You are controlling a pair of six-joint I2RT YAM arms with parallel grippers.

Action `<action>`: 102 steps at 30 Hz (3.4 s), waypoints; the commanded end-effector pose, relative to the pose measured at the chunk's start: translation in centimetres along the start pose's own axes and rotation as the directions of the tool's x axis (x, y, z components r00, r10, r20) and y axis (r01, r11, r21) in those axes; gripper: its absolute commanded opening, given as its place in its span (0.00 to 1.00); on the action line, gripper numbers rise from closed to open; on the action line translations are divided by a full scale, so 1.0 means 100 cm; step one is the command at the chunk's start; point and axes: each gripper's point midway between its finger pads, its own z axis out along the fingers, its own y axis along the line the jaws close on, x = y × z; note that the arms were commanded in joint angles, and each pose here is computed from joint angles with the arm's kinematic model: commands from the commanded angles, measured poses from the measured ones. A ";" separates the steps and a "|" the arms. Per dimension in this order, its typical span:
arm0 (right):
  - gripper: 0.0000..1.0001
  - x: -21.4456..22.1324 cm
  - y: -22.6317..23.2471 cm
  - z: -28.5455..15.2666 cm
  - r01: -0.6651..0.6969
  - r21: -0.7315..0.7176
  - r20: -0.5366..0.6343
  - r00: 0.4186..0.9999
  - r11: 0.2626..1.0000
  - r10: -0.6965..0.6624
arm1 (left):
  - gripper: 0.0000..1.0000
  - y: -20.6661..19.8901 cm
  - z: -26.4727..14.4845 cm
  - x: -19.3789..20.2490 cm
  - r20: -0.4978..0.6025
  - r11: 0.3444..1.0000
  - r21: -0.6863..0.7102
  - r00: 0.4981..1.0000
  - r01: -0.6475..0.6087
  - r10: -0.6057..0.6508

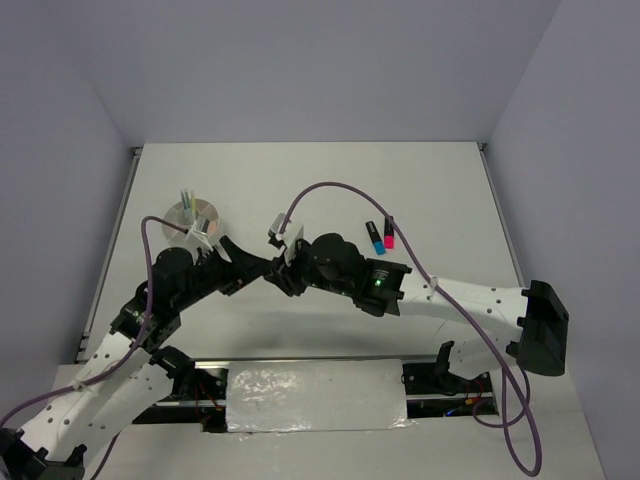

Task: Sort the stationery into containers
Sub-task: Place the stationery in the storage box, then pick up the stationery from the center of the board.

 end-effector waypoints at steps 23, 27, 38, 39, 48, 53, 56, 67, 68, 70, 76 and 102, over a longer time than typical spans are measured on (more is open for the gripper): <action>1.00 0.025 -0.076 -0.052 -0.181 0.263 0.072 0.983 0.948 0.167 | 0.00 0.087 -0.049 -0.143 0.154 0.537 -0.827 0.851 -0.168 0.502; 1.00 0.025 -0.082 -0.073 -0.181 0.263 0.090 0.983 0.948 0.163 | 0.01 0.112 -0.065 -0.203 0.190 0.431 -0.898 0.804 -0.089 0.564; 1.00 0.035 -0.079 -0.108 -0.125 0.251 0.075 0.991 0.960 0.110 | 0.09 0.155 -0.073 -0.301 0.215 0.456 -0.878 0.729 -0.148 0.650; 1.00 0.033 -0.079 -0.111 -0.125 0.249 0.084 0.991 0.961 0.107 | 0.09 0.167 -0.072 -0.300 0.214 0.464 -0.874 0.741 -0.146 0.637; 1.00 0.037 -0.068 -0.117 -0.106 0.191 0.087 0.992 0.976 0.091 | 0.15 0.188 -0.044 -0.297 0.254 0.594 -0.785 0.782 -0.177 0.569; 1.00 0.040 -0.068 -0.116 -0.098 0.189 0.077 0.993 0.977 0.084 | 0.21 0.196 -0.035 -0.292 0.240 0.612 -0.768 0.801 -0.189 0.548; 1.00 0.041 -0.065 -0.113 -0.097 0.172 0.070 0.994 0.980 0.087 | 0.21 0.208 -0.031 -0.288 0.222 0.602 -0.779 0.822 -0.174 0.525; 1.00 0.035 -0.064 -0.107 -0.084 0.158 0.044 0.996 0.984 0.078 | 0.56 0.225 -0.029 -0.283 0.217 0.592 -0.796 0.855 -0.125 0.472; 1.00 0.035 -0.064 -0.107 -0.085 0.161 0.042 0.996 0.983 0.079 | 0.62 0.223 -0.030 -0.284 0.220 0.592 -0.797 0.853 -0.123 0.474; 1.00 0.034 -0.064 -0.107 -0.087 0.162 0.044 0.996 0.983 0.081 | 0.65 0.223 -0.033 -0.284 0.219 0.582 -0.805 0.854 -0.115 0.473; 1.00 0.044 -0.090 -0.105 -0.171 0.289 0.038 0.985 0.942 0.167 | 0.77 0.204 -0.059 -0.294 0.270 0.536 -0.843 0.831 -0.040 0.486; 0.54 0.195 -0.285 -0.086 -0.230 0.738 -0.300 0.731 0.635 0.613 | 0.99 0.109 -0.057 -0.154 0.170 0.766 -0.563 0.864 -0.310 0.475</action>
